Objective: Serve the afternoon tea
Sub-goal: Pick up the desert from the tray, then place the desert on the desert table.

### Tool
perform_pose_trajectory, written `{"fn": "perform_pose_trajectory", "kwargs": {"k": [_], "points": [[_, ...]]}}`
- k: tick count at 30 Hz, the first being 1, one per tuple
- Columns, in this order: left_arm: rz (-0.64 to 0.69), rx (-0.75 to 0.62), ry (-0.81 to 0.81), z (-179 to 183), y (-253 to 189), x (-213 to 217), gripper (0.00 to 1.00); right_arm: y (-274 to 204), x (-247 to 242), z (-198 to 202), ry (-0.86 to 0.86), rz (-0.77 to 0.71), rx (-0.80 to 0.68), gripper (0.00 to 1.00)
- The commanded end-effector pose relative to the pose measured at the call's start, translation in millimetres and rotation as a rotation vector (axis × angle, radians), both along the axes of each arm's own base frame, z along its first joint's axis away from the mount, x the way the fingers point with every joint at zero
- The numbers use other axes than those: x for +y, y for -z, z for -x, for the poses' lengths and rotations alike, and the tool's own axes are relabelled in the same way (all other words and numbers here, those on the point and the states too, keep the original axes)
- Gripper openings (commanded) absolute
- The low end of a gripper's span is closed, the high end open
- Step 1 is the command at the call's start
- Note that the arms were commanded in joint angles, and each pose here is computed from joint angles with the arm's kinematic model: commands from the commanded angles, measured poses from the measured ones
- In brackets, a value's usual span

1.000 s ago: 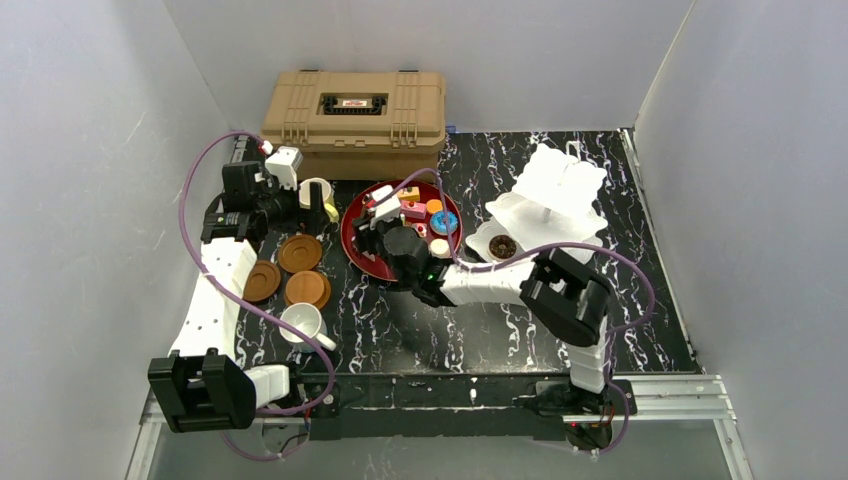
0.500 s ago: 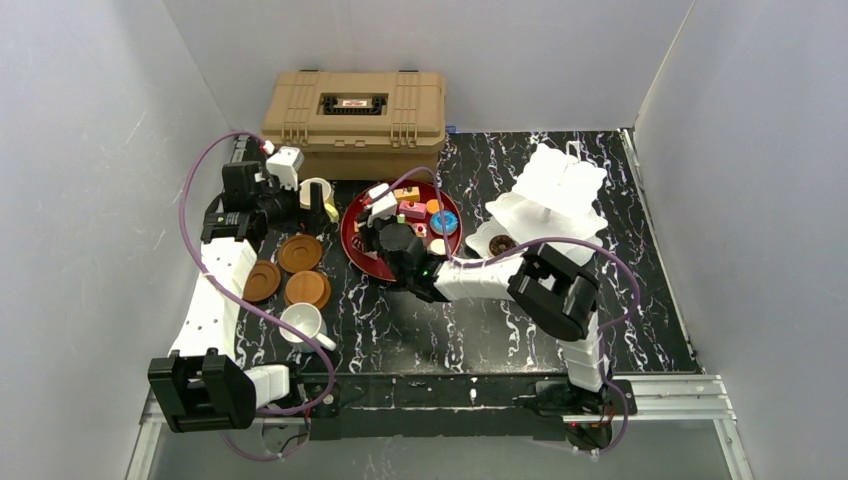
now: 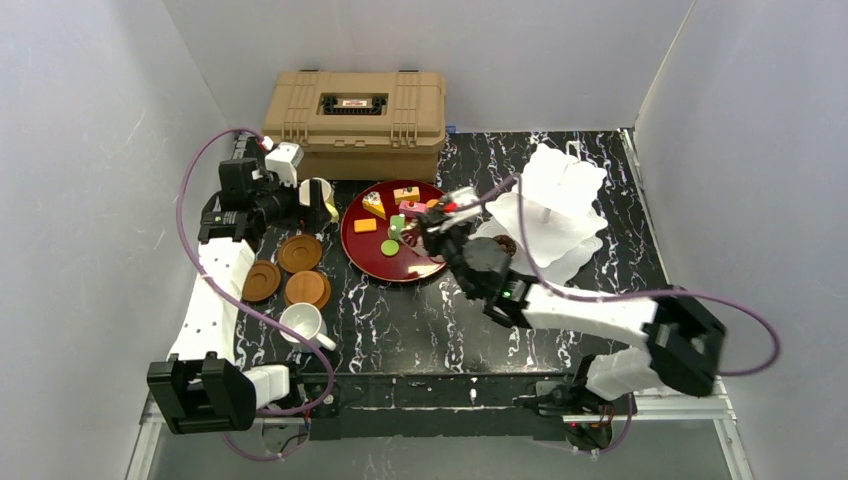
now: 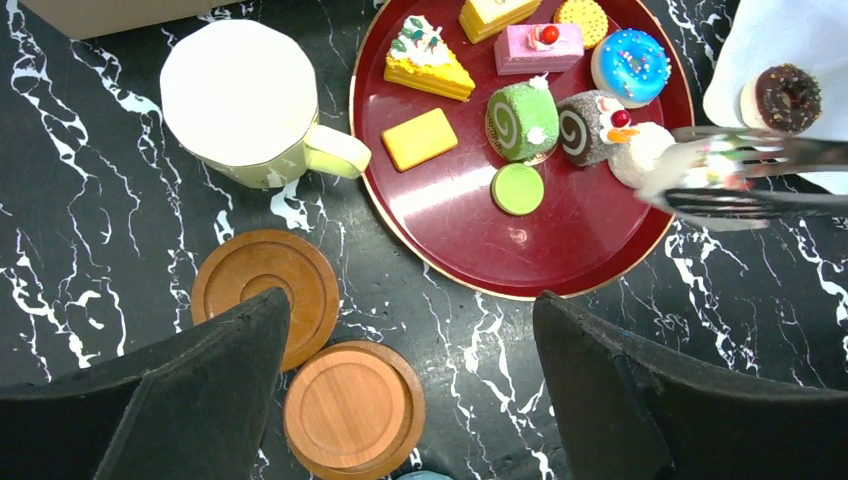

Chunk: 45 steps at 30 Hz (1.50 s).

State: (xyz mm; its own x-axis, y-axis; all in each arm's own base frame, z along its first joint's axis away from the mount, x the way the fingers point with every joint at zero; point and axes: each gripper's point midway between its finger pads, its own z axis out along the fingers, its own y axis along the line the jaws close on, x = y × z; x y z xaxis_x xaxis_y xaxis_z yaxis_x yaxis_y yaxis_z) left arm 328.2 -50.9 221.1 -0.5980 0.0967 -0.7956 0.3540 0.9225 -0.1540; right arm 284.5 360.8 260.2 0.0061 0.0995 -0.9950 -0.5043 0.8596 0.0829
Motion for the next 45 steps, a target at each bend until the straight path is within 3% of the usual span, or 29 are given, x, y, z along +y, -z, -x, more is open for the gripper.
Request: {"fn": "perform_pose_trajectory", "kwargs": {"k": [1,9,22,32,45], "points": [[0.028,-0.05,0.025,6,-24,-6,0.89,-14,-66,12,0.121,-0.003,-0.008,0.1],[0.058,-0.057,0.052,8,-31,-13,0.88,-11,-158,41,0.25,-0.006,0.046,0.1],[0.103,-0.049,0.075,8,-36,-21,0.87,11,-220,48,0.47,0.072,0.115,0.09],[0.112,-0.057,0.072,8,-39,-22,0.87,34,-241,45,0.593,0.168,0.089,0.14],[0.119,-0.065,0.077,9,-41,-23,0.87,50,-261,43,0.723,0.126,0.066,0.2]]}}
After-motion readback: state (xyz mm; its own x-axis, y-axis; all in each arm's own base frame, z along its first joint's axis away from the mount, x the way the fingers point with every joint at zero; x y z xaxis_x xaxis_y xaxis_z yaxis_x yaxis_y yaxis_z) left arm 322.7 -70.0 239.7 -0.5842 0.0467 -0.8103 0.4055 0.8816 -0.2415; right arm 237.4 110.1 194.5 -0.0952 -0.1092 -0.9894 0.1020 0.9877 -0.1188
